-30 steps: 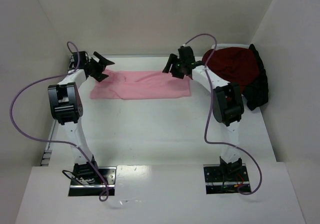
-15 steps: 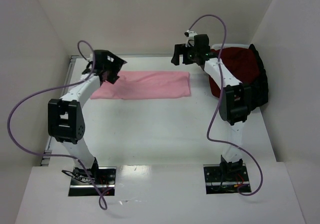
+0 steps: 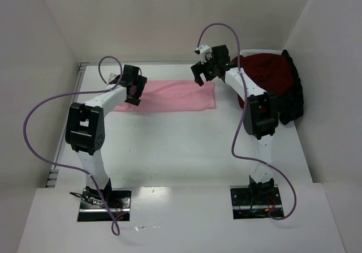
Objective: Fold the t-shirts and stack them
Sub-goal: Fold the other side of the tshirt into a rectangle, then rotate the tshirt 90 degrees
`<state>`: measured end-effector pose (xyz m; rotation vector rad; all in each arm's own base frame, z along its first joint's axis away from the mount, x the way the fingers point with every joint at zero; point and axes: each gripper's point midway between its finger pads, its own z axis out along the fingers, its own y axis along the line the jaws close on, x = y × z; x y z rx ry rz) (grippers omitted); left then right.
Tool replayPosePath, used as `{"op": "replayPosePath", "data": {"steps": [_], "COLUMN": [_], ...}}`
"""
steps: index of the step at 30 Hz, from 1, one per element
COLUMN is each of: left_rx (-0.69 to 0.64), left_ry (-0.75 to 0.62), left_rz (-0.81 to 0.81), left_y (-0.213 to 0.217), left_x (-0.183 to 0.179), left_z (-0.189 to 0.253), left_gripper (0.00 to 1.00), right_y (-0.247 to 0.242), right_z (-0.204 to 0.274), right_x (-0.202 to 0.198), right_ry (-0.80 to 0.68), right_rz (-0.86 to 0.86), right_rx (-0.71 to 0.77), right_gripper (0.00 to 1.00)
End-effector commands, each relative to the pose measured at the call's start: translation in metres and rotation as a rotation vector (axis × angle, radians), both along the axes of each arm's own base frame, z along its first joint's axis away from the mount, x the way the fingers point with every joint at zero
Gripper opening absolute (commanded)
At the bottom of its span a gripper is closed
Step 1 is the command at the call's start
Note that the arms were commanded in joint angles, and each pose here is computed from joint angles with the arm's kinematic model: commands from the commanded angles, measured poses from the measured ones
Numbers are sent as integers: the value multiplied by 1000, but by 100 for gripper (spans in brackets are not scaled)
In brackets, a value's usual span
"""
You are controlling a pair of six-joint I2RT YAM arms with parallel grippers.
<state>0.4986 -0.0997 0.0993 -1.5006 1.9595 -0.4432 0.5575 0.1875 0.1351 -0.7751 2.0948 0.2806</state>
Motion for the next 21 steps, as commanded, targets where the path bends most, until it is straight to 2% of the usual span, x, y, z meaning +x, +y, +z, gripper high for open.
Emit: {"op": "replayPosePath", "data": {"steps": [1, 4, 11, 16, 21], "left_rx": [-5, -10, 28, 12, 36], "left_ry": [-57, -94, -158, -155, -185], "left_rz": [-2, -2, 11, 24, 22], "left_y": [-2, 8, 39, 58, 69], "left_x": [13, 15, 9, -10, -18], "left_z": [24, 41, 71, 69, 82], "left_gripper": [100, 100, 100, 100, 100], "right_y": [8, 17, 32, 44, 42], "right_z": [-18, -30, -64, -99, -110], "right_x": [-1, -8, -1, -18, -21], "right_ry": [-31, -8, 7, 59, 77], "right_rz": [111, 174, 159, 203, 214], "right_rx": [-137, -148, -197, -246, -260], "right_gripper": [100, 100, 100, 100, 100]}}
